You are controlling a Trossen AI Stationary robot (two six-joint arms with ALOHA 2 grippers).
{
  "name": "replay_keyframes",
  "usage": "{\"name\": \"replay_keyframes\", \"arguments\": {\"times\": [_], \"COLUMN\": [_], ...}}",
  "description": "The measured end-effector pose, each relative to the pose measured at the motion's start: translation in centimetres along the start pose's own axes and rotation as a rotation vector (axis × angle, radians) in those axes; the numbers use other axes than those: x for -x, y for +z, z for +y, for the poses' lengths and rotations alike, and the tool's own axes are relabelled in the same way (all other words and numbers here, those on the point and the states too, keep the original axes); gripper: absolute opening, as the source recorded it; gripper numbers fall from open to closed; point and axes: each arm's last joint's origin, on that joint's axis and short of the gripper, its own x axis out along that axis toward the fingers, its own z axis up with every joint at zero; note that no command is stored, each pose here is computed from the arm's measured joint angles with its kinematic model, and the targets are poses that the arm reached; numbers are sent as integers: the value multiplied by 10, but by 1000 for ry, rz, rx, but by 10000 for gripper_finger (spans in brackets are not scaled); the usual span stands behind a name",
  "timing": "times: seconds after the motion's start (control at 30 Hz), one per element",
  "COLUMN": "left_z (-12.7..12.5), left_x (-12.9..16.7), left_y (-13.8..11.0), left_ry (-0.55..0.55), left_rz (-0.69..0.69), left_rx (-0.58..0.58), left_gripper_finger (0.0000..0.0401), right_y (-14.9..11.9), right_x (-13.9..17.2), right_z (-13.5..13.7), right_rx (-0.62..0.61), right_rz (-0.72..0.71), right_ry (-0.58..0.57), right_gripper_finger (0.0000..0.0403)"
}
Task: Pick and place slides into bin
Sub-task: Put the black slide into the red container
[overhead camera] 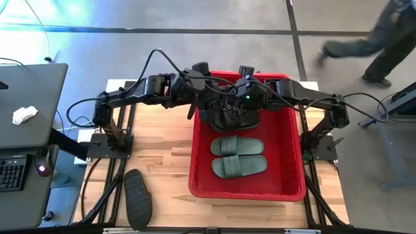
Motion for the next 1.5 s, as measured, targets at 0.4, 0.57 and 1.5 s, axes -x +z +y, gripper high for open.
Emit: {"name": "replay_keyframes", "arguments": {"times": [0.4,0.57,1.5], "left_z": [2,3,0], "left_x": [-4,-4,-7], "left_y": [-3,-3,-6], "left_ry": [9,14,-17], "left_rz": [28,21,48], "left_rx": [-5,-2,32], "left_gripper_finger": [185,117,60], "right_y": [2,2,-5], "right_x": [1,2,30], "right_z": [2,2,-9], "right_rx": [-19,-29,-148], "right_rz": [-8,-15,-129], "right_ry": [-7,4,163], "right_gripper_finger": [20,20,115]}}
